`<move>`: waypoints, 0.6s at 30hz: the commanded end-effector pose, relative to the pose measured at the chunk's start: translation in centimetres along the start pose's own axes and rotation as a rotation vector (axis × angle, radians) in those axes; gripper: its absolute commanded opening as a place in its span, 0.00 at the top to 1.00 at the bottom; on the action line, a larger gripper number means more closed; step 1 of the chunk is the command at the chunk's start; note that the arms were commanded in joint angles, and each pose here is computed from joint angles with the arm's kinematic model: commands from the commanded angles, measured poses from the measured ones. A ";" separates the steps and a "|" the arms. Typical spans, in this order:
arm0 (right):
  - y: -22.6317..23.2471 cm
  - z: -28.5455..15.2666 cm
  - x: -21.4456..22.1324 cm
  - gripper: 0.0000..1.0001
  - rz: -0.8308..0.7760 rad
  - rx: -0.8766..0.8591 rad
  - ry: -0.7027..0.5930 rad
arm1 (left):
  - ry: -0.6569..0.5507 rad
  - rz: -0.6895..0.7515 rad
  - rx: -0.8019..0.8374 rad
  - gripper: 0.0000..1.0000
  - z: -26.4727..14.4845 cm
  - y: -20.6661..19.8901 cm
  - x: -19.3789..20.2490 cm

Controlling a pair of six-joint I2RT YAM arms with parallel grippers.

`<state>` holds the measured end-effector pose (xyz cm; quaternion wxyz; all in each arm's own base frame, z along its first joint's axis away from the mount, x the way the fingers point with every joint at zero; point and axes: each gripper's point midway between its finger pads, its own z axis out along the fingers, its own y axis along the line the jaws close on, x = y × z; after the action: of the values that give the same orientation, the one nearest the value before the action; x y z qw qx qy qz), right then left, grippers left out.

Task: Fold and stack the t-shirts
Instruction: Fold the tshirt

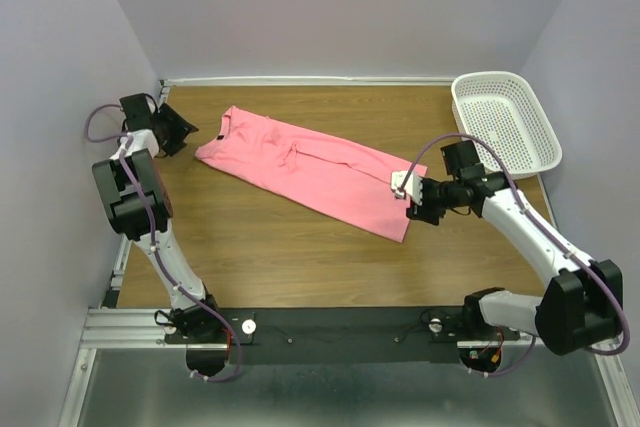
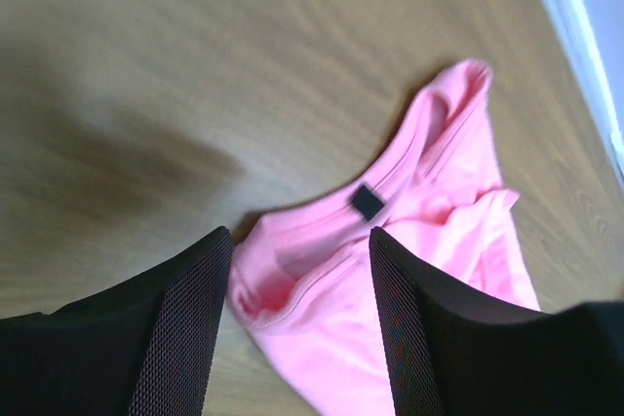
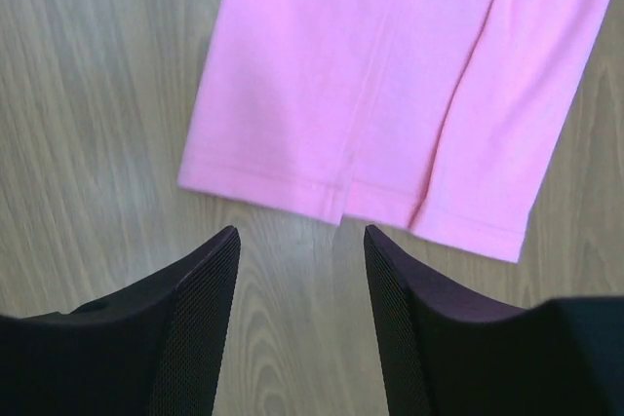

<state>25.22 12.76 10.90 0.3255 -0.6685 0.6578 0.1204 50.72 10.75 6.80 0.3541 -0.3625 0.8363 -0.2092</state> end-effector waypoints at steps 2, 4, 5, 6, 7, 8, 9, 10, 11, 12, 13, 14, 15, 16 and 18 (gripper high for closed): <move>-2.4 2.4 -2.3 0.38 0.247 -0.022 -0.104 | -0.154 0.103 -0.048 0.34 -3.0 -2.4 -5.9; -5.8 2.9 -3.1 0.38 0.355 0.065 -0.132 | -0.182 0.153 -0.023 0.34 -3.9 -3.5 -6.6; -6.7 3.5 -3.0 0.38 0.403 0.079 -0.131 | -0.184 0.176 -0.001 0.34 -4.1 -4.0 -6.5; -7.4 5.0 -2.0 0.38 0.464 0.066 -0.109 | -0.200 0.220 0.055 0.35 -4.9 -5.7 -6.7; -9.8 5.1 -2.5 0.38 0.490 0.101 -0.127 | -0.203 0.244 0.079 0.35 -5.3 -6.4 -6.5; -11.3 5.3 -2.2 0.38 0.574 0.117 -0.143 | -0.188 0.267 0.102 0.35 -5.4 -7.1 -5.3; -11.9 7.2 -0.9 0.38 0.640 0.082 -0.126 | -0.218 0.300 0.135 0.35 -5.9 -8.2 -5.3; -13.9 7.0 -2.0 0.37 0.671 0.076 -0.181 | -0.265 0.344 0.168 0.35 -7.8 -9.7 -5.6; -15.2 7.0 -1.4 0.38 0.703 0.081 -0.194 | -0.255 0.348 0.166 0.34 -8.0 -9.2 -4.3; -15.4 8.9 -0.1 0.38 0.751 0.050 -0.176 | -0.331 0.376 0.206 0.34 -10.3 -11.1 -4.9; -15.9 9.3 0.1 0.38 0.763 0.044 -0.183 | -0.352 0.378 0.221 0.32 -10.9 -11.4 -4.5; -17.3 9.3 0.1 0.38 0.758 0.066 -0.185 | -0.330 0.344 0.218 0.31 -10.7 -10.2 -2.8; -17.6 10.2 1.3 0.38 0.780 0.070 -0.157 | -0.364 0.352 0.277 0.31 -12.1 -11.4 -2.7; -18.1 10.4 2.0 0.38 0.802 0.078 -0.152 | -0.324 0.315 0.282 0.32 -11.6 -10.4 -1.0; -19.2 10.3 2.9 0.38 0.822 0.101 -0.150 | -0.292 0.302 0.321 0.31 -11.9 -10.4 0.7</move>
<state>44.98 15.28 6.32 0.3245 -0.3605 0.8407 0.2408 47.14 5.85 20.70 0.5358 -0.2104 0.7949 -0.1919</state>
